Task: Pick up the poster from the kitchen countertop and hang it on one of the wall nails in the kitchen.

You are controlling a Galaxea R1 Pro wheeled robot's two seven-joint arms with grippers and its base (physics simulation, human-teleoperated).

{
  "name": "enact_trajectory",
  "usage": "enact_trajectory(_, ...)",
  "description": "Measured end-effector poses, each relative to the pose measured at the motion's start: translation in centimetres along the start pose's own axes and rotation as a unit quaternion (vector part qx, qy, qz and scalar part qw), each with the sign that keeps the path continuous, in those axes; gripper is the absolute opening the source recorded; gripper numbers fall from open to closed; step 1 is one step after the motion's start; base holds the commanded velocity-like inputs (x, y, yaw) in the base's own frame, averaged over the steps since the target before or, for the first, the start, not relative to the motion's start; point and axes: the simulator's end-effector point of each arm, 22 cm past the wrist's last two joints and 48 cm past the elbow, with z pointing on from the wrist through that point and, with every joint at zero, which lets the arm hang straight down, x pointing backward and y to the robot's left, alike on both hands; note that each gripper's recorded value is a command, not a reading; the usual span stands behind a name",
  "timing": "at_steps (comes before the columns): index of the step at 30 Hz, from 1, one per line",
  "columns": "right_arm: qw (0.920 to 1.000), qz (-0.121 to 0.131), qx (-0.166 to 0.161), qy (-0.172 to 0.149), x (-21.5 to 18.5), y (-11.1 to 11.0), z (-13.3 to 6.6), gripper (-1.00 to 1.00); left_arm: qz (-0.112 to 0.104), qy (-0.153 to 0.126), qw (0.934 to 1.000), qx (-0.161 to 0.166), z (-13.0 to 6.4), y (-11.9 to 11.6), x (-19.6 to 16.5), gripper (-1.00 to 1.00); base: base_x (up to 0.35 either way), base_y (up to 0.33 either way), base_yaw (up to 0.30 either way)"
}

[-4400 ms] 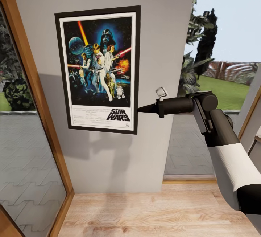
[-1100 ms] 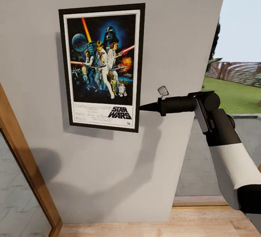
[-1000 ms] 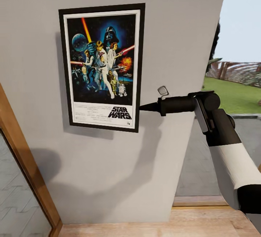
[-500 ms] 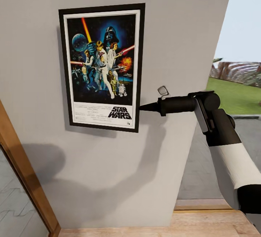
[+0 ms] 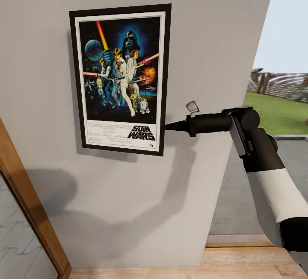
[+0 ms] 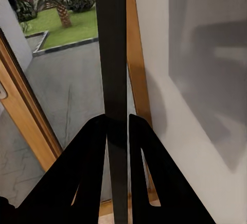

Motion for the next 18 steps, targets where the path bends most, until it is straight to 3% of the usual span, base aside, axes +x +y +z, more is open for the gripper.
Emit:
enact_trajectory(9,1.0,0.0,0.0,0.0,0.0,0.0,-0.01,-1.0,0.0,0.0,1.0,0.0,-0.01,0.0,0.02,1.0,0.169,0.0,0.0)
enact_trajectory(18,1.0,0.0,0.0,0.0,-0.01,0.0,-0.01,-1.0,0.0,0.0,1.0,0.0,-0.01,0.01,0.02,1.0,0.036,0.0,0.0)
